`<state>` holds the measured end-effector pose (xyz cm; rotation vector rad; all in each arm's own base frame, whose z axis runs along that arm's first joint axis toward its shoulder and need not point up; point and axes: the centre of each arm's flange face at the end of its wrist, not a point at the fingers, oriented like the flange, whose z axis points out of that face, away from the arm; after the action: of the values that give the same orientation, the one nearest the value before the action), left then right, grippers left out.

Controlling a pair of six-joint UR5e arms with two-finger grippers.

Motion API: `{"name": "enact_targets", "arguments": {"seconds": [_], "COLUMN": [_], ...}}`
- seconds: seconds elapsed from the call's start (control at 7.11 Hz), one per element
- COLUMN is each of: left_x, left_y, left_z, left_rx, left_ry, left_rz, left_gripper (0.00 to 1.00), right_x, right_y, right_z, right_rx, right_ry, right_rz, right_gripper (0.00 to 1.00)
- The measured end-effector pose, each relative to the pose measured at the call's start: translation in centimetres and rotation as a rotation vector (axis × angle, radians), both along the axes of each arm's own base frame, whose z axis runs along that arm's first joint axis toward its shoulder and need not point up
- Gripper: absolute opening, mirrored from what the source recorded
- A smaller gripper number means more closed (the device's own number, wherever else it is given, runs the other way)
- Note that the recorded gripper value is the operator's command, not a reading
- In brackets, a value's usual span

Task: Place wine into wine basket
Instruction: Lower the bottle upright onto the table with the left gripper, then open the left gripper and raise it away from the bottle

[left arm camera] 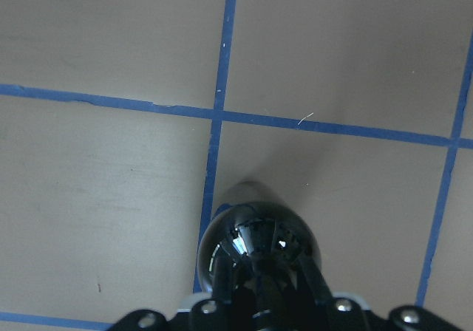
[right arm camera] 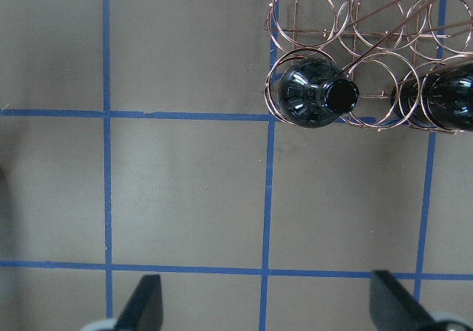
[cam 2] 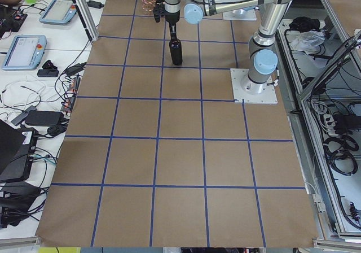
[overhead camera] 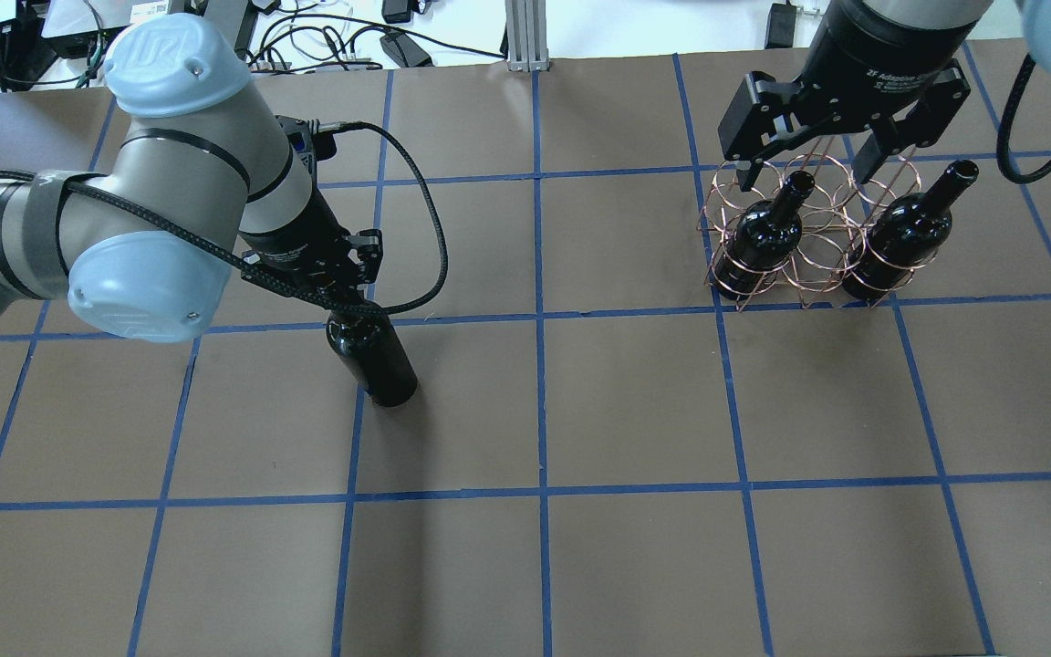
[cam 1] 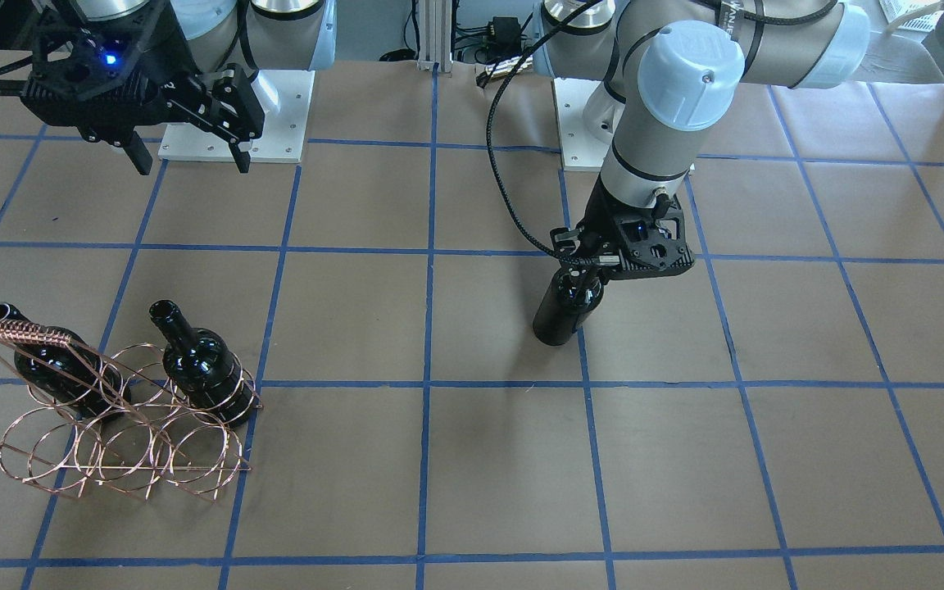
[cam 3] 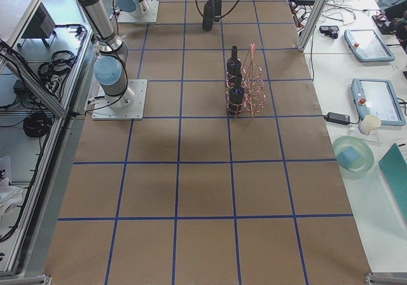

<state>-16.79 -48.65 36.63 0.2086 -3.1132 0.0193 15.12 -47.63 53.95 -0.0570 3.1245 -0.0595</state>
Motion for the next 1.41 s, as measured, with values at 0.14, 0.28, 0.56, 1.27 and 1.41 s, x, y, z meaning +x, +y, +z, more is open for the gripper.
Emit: {"name": "enact_targets", "arguments": {"seconds": [0.14,0.28,0.56,1.27,1.41], "left_x": [0.0,0.0,-0.2,4.1,7.3], "left_y": [0.0,0.0,0.4,-3.2,-3.8], "left_z": [-0.1,-0.2,0.0,10.8,13.7], "left_rx": [0.002,0.006,0.026,-0.085,-0.088], "left_ry": [-0.003,-0.006,-0.010,-0.028,-0.035], "left_rz": [0.000,-0.001,-0.005,0.015,0.015], "left_gripper": [1.00,1.00,1.00,1.00,1.00], "right_x": [0.0,0.0,0.0,0.0,0.0], "right_y": [0.0,0.0,0.0,0.0,0.0], "right_z": [0.0,0.0,0.0,0.0,0.0], "right_rx": [0.000,0.000,0.000,0.001,0.001], "right_ry": [0.000,0.000,0.000,0.003,0.004], "right_rz": [0.000,0.000,0.001,0.002,0.003], "right_gripper": [1.00,1.00,1.00,1.00,1.00]}}
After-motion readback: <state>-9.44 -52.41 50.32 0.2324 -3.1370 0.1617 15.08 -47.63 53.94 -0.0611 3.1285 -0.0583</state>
